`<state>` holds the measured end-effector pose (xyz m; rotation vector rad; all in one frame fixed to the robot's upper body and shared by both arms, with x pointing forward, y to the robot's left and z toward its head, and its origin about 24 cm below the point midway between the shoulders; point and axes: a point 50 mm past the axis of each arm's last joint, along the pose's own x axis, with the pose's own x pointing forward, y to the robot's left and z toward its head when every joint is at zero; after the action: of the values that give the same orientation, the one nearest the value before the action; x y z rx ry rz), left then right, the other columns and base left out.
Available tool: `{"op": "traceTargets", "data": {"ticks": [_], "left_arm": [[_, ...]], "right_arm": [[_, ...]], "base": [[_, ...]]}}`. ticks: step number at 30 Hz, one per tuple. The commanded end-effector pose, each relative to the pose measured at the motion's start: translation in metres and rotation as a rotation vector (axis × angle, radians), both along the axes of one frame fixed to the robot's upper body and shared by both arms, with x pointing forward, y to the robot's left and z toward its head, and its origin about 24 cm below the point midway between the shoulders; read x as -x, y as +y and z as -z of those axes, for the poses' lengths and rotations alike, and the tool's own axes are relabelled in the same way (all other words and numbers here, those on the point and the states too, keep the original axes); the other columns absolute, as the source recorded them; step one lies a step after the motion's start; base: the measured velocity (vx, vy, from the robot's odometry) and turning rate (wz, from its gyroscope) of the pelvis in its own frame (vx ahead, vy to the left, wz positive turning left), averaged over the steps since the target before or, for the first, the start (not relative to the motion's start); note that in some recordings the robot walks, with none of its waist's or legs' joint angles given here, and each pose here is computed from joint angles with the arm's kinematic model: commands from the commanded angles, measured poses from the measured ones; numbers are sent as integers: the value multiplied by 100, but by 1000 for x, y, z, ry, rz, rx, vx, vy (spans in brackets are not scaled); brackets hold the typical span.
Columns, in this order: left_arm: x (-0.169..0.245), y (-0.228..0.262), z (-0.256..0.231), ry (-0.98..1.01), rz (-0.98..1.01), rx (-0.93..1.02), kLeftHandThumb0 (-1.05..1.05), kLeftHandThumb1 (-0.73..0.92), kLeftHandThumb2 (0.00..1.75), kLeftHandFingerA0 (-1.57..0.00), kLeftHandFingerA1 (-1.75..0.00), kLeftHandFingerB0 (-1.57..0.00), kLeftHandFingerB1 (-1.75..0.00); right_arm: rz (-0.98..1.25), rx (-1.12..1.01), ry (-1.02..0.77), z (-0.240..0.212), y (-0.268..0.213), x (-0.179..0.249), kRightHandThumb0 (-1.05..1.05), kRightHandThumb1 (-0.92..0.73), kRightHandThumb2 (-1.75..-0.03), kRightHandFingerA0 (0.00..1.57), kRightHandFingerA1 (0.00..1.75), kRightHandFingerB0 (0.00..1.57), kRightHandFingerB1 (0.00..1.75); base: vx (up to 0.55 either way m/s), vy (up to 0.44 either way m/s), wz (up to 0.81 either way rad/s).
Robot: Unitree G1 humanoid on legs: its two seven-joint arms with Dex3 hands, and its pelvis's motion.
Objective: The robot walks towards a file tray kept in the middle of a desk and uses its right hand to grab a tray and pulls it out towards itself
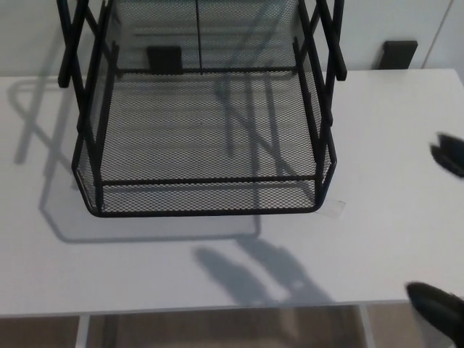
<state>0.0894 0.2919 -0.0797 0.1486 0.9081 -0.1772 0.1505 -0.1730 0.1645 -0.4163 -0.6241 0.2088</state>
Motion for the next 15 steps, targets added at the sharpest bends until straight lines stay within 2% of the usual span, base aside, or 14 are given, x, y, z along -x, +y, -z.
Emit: {"op": "traceTargets", "data": {"ticks": [1,6,7,8,9,10,14,15], "left_arm": [[-3,-10,-12,-31,157,-92,-35,57,57,-43,-38,-31,-32],[-5,-11,-14,-39,215,-131,-36,57,57,-45,-37,-32,-33],[-5,-11,-14,-38,220,-140,-36,57,57,-46,-37,-32,-33],[-6,-11,-15,-40,224,-146,-36,57,57,-46,-37,-32,-33],[-7,-12,-15,-42,238,-163,-36,58,57,-47,-37,-32,-32],[-8,-12,-15,-43,251,-179,-38,59,59,-48,-38,-32,-33],[-9,-11,-17,-47,271,-202,-38,59,59,-48,-38,-31,-33],[-9,-11,-17,-47,250,-173,-36,58,57,-45,-37,-30,-32]], "right_arm": [[7,724,-276,-53,89,-40,-70,-57,-57,1,46,14,38],[11,831,-222,-42,116,-66,-71,-58,-58,1,41,17,34],[13,844,-215,-39,121,-70,-74,-47,-82,3,39,11,44],[16,861,-203,-37,127,-76,-80,-50,-82,7,37,14,44],[25,895,-188,-34,133,-82,-77,-48,-85,2,36,12,45],[31,902,-180,-31,138,-87,-77,-48,-83,2,42,18,45],[63,945,-134,-18,150,-102,-79,-48,-82,4,43,15,42],[73,966,-109,-14,153,-107,-37,-22,-87,3,54,0,49]], "base": [[0,0,0],[0,0,0],[0,0,0],[0,0,0],[0,0,0],[0,0,0],[0,0,0],[0,0,0]]}}
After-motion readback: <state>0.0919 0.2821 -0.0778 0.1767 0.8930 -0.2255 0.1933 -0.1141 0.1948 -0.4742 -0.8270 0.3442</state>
